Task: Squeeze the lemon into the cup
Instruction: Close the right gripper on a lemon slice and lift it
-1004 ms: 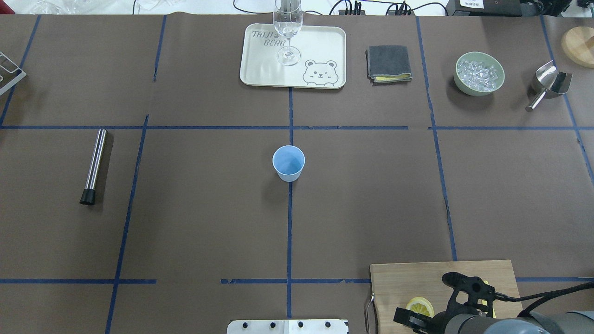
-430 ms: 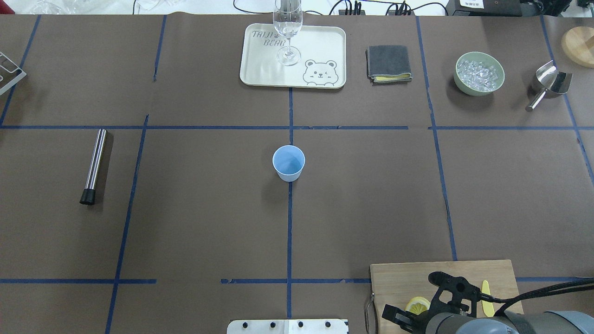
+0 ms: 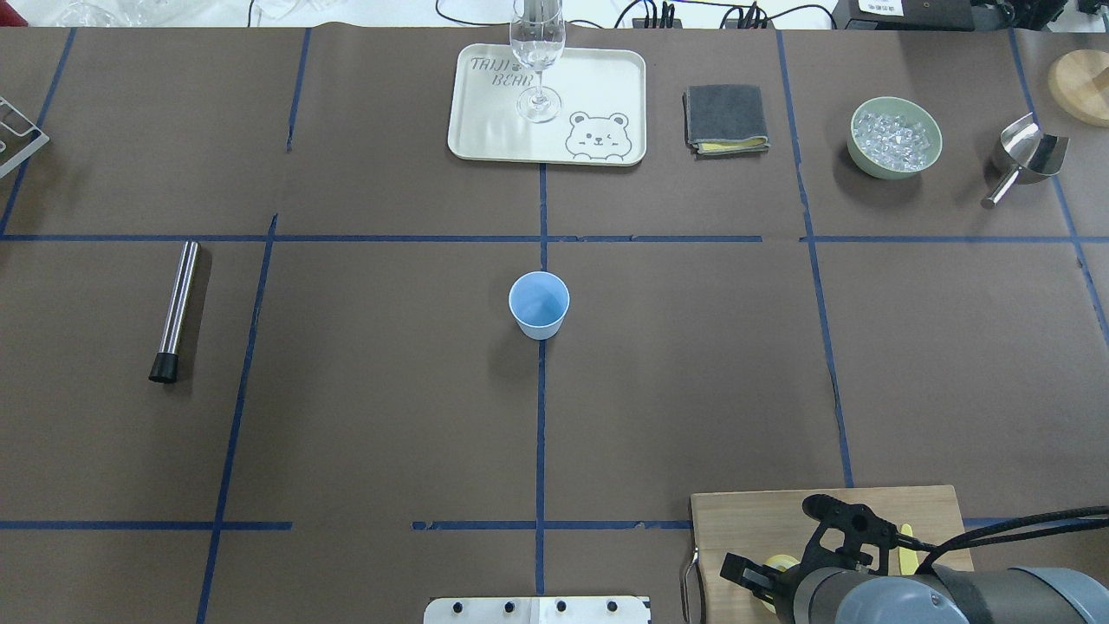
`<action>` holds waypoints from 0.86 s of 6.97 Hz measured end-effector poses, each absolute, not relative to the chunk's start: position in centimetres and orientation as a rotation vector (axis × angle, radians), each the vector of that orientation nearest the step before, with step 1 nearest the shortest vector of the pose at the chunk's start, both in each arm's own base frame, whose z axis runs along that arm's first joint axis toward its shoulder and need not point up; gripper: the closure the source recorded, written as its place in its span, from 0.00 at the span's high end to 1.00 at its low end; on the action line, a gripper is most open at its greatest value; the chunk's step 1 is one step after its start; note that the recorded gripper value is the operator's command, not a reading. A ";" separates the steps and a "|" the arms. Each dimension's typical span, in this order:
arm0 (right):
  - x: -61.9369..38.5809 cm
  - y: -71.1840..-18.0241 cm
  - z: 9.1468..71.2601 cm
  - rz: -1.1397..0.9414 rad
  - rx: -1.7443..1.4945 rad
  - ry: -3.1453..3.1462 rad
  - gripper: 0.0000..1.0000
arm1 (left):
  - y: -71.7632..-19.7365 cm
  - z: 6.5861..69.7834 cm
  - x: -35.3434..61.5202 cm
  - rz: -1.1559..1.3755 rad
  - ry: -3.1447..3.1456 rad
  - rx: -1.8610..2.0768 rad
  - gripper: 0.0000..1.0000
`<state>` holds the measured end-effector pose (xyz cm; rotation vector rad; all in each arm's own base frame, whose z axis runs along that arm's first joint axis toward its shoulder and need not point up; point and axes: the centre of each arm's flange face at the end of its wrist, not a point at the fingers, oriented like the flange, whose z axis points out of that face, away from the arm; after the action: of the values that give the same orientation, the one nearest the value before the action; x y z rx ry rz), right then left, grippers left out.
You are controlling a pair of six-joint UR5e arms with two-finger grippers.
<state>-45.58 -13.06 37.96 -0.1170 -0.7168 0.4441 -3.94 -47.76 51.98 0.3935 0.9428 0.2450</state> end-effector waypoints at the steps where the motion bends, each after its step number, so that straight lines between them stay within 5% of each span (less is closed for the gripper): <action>1: -45.5 -13.2 38.1 0.447 -0.116 -0.714 0.99 | -47.7 51.9 -3.9 0.245 0.943 0.394 1.00; 2: -45.5 -13.3 38.2 0.448 -0.115 -0.713 0.90 | -47.6 51.8 -4.0 0.245 0.943 0.395 1.00; 5: -45.5 -13.3 38.1 0.457 -0.116 -0.715 0.32 | -47.5 51.6 -4.0 0.245 0.942 0.400 1.00; 6: -45.4 -13.4 37.9 0.459 -0.117 -0.718 0.29 | -47.5 51.5 -4.1 0.245 0.942 0.402 1.00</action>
<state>-45.44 -13.36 37.92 -0.1171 -0.7182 0.4590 -4.08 -47.50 51.49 0.4022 0.9420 0.2451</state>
